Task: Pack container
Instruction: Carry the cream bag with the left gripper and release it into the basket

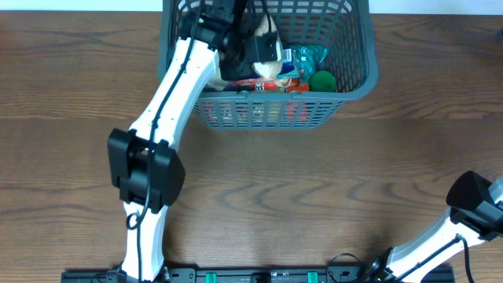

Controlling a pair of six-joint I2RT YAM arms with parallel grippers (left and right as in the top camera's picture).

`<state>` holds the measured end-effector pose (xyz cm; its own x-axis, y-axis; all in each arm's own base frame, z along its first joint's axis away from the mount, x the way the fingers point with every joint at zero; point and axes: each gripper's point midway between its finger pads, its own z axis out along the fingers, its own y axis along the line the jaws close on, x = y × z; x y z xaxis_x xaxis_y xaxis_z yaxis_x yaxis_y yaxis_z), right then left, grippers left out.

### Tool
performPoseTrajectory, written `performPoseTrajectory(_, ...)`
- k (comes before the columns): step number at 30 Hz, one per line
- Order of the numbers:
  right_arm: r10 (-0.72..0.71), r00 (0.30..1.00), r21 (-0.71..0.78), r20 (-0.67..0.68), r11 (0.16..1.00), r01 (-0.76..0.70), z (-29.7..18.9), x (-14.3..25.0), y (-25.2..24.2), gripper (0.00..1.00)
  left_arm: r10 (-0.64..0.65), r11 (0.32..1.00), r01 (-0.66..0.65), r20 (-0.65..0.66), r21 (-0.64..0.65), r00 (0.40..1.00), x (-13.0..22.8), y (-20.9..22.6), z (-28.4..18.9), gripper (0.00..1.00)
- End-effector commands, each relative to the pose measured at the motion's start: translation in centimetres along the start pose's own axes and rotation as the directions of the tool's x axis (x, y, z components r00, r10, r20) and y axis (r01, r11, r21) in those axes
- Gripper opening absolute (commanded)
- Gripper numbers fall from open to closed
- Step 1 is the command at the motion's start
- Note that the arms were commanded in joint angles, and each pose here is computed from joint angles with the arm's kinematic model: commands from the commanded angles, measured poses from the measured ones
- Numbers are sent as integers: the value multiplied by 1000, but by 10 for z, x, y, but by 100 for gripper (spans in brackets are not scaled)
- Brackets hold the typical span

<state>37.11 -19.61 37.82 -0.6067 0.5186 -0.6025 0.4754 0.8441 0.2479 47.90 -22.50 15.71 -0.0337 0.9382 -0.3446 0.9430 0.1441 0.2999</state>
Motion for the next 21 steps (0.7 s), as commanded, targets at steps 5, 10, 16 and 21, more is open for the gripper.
performPoseTrajectory(5,-17,1000,-16,-20,1000,16,6,3,4,99,-81,996,81,-7,-34,997,3,6,-18,99)
performPoseTrajectory(10,-57,998,-64,-8,996,56,6,0,14,99,-302,927,295,8,-232,953,8,34,-81,99)
performPoseTrajectory(16,-252,960,-159,124,950,270,9,-19,73,99,-571,695,602,206,-393,794,42,58,-194,99)
performPoseTrajectory(21,-415,891,-228,183,864,449,11,-5,150,99,-737,445,796,337,-409,586,93,46,-272,99)
